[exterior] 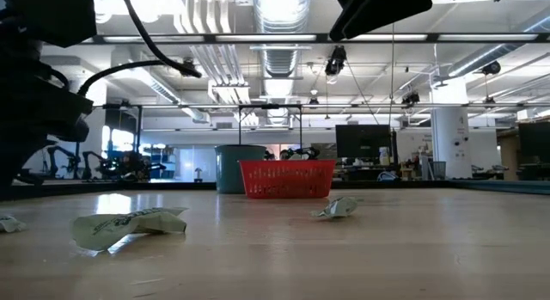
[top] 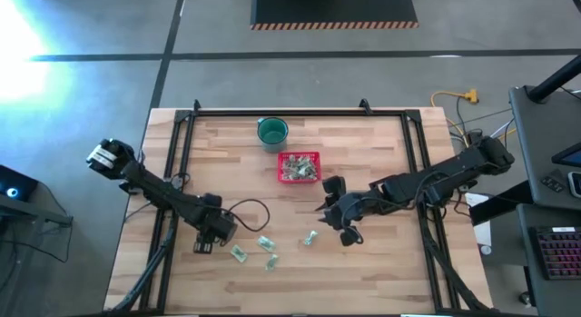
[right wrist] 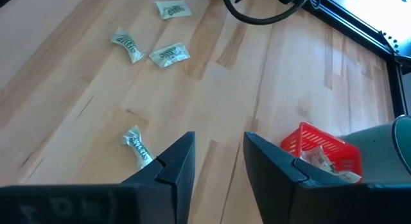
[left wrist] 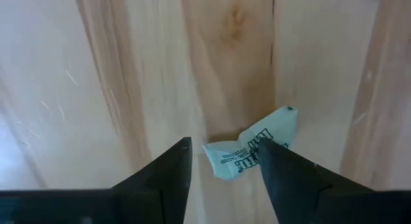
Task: Pick and place items into bin
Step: Put the light green stevia packet into the red bin
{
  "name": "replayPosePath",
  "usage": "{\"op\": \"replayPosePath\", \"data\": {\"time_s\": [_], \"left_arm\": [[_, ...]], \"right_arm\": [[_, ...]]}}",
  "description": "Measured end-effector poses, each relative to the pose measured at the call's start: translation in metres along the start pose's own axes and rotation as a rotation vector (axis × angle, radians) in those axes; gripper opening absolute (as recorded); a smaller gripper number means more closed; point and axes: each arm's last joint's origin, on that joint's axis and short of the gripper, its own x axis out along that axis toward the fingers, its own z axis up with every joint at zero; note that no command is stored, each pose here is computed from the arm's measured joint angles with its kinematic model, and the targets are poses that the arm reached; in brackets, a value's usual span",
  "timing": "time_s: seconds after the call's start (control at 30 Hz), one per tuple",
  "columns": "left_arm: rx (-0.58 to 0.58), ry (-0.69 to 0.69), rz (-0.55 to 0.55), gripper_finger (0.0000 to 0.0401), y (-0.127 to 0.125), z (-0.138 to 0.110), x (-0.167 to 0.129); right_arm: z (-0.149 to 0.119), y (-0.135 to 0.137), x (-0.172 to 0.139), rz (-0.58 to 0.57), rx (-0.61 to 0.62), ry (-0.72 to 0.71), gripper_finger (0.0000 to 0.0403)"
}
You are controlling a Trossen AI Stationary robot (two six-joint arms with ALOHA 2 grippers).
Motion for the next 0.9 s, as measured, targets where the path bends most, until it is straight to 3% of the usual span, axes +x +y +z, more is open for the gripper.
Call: {"op": "replayPosePath", "data": {"time_s": [0.53, 0.9], "left_arm": [[-0.017, -0.005, -0.025, 0.0024, -0.001, 0.001, -0.001], [-0.050, 0.007, -0.032, 0.0014, -0.007, 0.008, -0.024]], "right_arm": [[0.000, 0.000, 0.000, 0.000, 0.007, 0.000, 0.0109], [0.000, 0.000, 0.000, 0.000, 0.012, 0.000, 0.0105]]}}
